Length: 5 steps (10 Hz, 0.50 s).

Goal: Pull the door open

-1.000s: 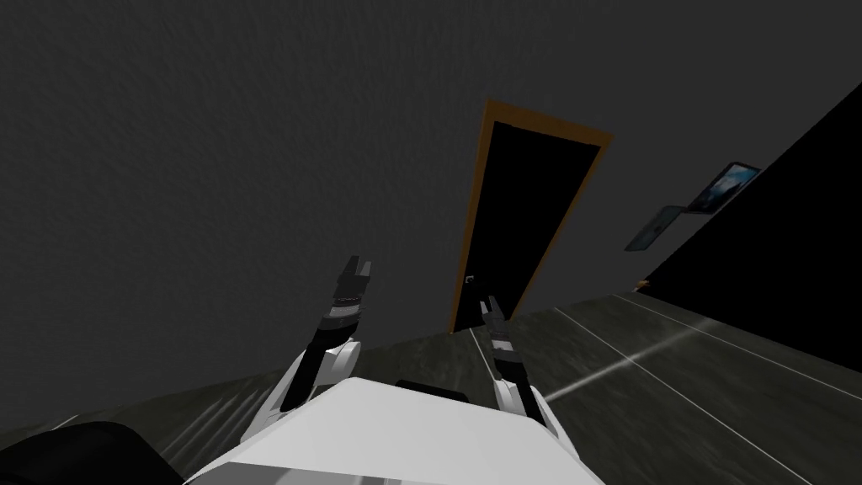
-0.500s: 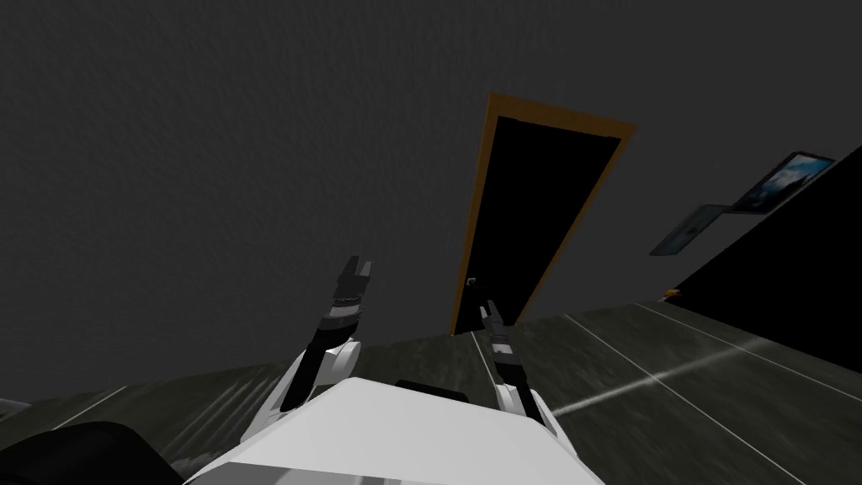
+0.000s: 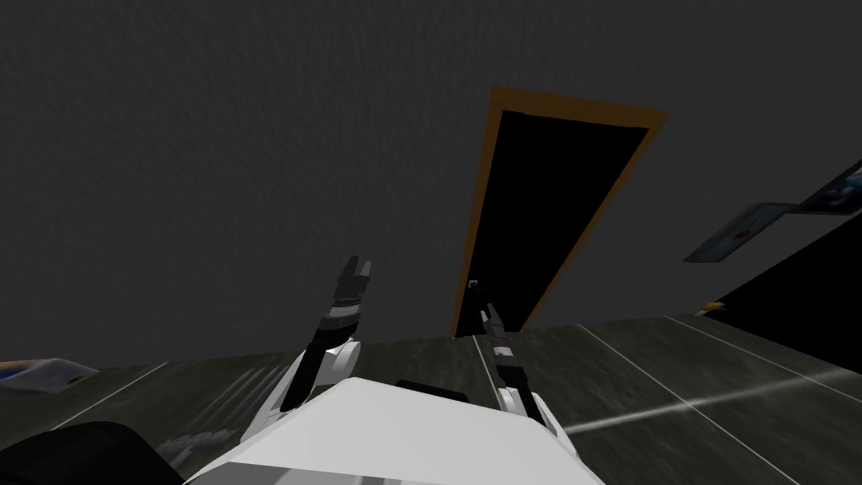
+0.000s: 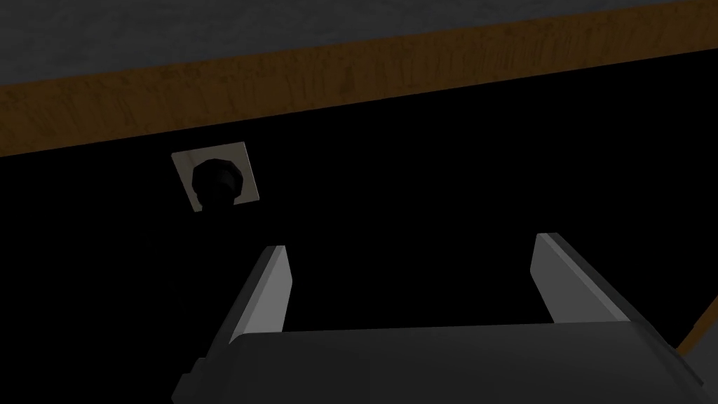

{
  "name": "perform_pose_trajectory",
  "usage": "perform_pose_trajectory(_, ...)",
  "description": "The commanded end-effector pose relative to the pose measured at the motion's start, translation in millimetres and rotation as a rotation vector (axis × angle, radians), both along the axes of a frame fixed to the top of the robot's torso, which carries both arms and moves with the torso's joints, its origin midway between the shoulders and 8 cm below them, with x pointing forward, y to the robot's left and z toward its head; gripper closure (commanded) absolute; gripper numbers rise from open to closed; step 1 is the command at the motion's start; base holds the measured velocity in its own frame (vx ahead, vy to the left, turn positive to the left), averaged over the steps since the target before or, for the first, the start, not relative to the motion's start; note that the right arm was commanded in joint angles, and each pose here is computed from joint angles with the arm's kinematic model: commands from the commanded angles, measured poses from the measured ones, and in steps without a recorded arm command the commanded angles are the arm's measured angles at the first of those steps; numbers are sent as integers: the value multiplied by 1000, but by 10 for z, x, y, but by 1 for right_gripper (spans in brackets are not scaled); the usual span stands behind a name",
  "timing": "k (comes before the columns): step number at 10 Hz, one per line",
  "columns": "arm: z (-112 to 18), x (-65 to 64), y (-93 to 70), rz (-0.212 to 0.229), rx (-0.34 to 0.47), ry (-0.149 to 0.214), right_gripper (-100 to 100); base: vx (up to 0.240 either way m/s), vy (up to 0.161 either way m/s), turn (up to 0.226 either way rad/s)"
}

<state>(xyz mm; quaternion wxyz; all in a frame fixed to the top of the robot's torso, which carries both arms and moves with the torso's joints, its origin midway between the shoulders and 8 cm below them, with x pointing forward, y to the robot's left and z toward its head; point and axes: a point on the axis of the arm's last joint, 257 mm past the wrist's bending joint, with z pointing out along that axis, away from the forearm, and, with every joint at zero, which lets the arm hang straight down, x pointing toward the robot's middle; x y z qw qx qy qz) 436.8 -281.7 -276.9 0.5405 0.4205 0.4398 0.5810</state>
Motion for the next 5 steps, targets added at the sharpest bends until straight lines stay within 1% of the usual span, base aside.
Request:
perform_pose_trajectory(1,-123,-9,-34,-3,-1,25,-100,13,-54,60)
perform_pose_trajectory(2,-223,1,-81,-3,-3,45,-100,19,-67,109)
perform_pose_trajectory(3,-321,6,-129,-4,-5,66,-100,39,-108,178)
perform_pose_trajectory(4,-367,-7,-140,-6,-5,76,-100,27,-96,73)
perform_pose_trajectory(5,-423,7,-181,-6,-7,88,-100,23,-75,115)
